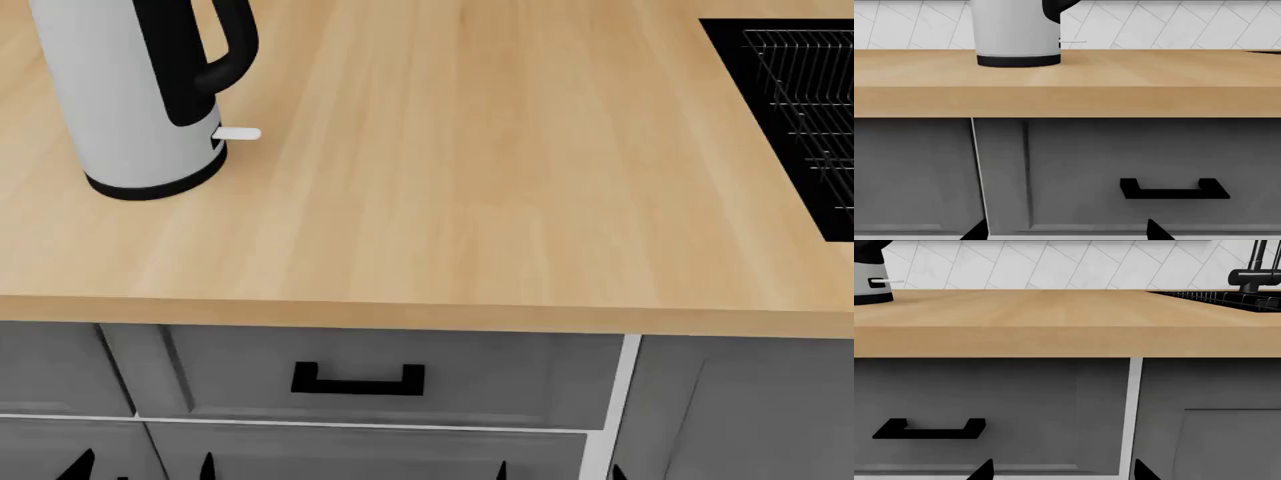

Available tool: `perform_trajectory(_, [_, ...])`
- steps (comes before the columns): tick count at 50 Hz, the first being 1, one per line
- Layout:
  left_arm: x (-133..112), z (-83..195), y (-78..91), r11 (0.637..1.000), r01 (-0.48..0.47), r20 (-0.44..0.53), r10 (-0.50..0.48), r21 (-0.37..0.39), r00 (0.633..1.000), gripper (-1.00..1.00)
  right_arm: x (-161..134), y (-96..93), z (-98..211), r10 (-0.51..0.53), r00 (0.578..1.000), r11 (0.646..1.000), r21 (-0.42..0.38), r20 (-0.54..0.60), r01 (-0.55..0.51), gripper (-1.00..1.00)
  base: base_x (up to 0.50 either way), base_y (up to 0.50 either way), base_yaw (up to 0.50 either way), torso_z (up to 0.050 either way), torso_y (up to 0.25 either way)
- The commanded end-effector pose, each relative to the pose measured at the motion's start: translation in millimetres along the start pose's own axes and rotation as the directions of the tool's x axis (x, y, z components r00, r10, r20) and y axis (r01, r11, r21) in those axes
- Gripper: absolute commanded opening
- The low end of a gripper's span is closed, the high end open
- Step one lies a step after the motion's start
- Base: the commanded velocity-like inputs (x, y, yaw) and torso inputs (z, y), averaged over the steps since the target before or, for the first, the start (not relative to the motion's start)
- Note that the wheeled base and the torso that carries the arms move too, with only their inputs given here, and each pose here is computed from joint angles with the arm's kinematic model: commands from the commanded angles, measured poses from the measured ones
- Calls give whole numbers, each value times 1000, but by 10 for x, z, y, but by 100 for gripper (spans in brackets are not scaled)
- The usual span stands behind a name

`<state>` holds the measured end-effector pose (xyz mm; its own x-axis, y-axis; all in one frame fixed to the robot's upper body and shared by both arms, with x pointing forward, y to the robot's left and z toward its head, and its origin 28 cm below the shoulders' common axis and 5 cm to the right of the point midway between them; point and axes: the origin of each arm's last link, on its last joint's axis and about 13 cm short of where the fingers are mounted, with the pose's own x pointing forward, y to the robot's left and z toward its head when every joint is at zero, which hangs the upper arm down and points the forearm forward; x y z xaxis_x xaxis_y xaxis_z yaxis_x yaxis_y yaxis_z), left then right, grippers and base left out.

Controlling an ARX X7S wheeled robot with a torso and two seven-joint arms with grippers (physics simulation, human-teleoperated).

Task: Close the lid of the electric kettle.

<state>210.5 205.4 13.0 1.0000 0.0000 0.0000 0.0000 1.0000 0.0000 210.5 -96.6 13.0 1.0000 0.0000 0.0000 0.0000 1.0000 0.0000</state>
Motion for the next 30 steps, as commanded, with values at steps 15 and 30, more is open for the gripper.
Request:
perform_trajectory(15, [-5, 5, 1, 1000, -2, -1, 2, -11, 1000, 100, -9, -1, -9, 1, 1000, 1000, 0, -2, -1, 100, 0, 0, 0, 0, 0])
perform_trajectory(30, [-18, 19, 1, 1000, 14, 20, -14, 1, 1000, 100, -4, 0, -14, -1, 1000, 1000, -3, -4, 1, 100, 0, 0, 0, 44, 44])
